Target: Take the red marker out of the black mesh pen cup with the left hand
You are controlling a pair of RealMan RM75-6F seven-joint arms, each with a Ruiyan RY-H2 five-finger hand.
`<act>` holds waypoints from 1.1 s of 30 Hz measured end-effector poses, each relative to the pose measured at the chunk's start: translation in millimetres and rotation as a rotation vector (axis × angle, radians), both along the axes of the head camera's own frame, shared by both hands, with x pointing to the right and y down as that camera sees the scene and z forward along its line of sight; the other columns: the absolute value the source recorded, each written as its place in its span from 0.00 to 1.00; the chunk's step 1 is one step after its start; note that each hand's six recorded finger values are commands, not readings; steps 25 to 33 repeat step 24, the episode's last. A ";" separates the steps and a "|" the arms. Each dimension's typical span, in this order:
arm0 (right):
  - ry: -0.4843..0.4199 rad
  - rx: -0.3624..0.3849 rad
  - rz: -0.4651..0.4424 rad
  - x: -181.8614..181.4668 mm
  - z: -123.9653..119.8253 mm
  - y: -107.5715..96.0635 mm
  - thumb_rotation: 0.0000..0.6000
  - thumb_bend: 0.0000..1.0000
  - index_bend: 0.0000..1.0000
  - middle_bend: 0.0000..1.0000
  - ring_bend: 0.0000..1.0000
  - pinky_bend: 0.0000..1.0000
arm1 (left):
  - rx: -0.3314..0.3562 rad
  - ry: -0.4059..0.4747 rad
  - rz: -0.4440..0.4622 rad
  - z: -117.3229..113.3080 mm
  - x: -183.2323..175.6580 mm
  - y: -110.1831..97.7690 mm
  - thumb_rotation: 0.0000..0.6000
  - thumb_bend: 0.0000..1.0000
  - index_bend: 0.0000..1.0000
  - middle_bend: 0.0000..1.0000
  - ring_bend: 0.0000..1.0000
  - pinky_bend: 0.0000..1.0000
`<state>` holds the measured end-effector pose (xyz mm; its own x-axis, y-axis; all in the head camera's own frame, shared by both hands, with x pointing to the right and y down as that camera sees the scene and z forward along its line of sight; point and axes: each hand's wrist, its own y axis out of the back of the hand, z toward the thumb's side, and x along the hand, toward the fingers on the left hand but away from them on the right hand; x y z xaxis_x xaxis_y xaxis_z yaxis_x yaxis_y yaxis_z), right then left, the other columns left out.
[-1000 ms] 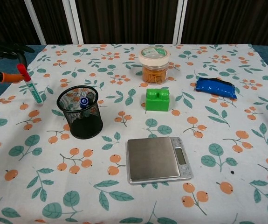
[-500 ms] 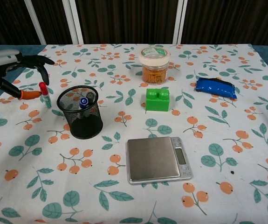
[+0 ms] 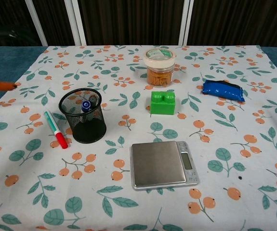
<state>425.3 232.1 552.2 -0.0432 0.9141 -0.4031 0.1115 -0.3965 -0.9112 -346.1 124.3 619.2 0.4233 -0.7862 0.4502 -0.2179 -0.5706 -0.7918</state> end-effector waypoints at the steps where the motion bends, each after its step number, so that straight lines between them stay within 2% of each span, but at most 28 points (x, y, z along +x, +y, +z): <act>1: 0.001 0.000 -0.001 0.2 -0.1 0.0 1.00 0.11 0.12 0.00 0.04 0.17 | 0.031 -0.016 -0.008 -5.4 -4.7 1.5 1.00 0.20 0.17 0.00 0.00 0.00; 3: 0.001 -0.002 -0.002 0.6 0.0 -0.1 1.00 0.12 0.12 0.00 0.04 0.17 | 0.103 -0.055 -0.042 -18.7 -18.0 7.2 1.00 0.20 0.17 0.00 0.00 0.00; 6: 0.001 -0.002 -0.005 0.4 -0.1 -0.4 1.00 0.12 0.12 0.00 0.04 0.17 | 0.167 -0.105 -0.135 -38.0 -43.2 24.8 1.00 0.20 0.18 0.00 0.00 0.00; 11: 0.001 -0.001 -0.015 -0.7 -0.7 -0.1 1.00 0.11 0.12 0.00 0.04 0.17 | 0.127 -0.193 -0.273 -60.4 -90.3 68.1 1.00 0.20 0.18 0.00 0.00 0.00; 15: 0.002 0.000 -0.019 -1.0 -0.5 0.0 1.00 0.12 0.12 0.00 0.04 0.17 | 0.088 -0.241 -0.310 -68.6 -115.3 89.0 1.00 0.20 0.18 0.00 0.00 0.00; 22: -0.002 0.002 -0.019 -1.0 -0.7 -0.1 1.00 0.12 0.12 0.00 0.04 0.17 | 0.085 -0.281 -0.339 -70.5 -132.3 99.0 1.00 0.20 0.18 0.00 0.00 0.00; 33: -0.003 0.001 -0.017 -0.7 -0.6 -0.3 1.00 0.12 0.12 0.00 0.04 0.17 | 0.091 -0.275 -0.336 -71.4 -131.1 98.7 1.00 0.20 0.18 0.00 0.00 0.00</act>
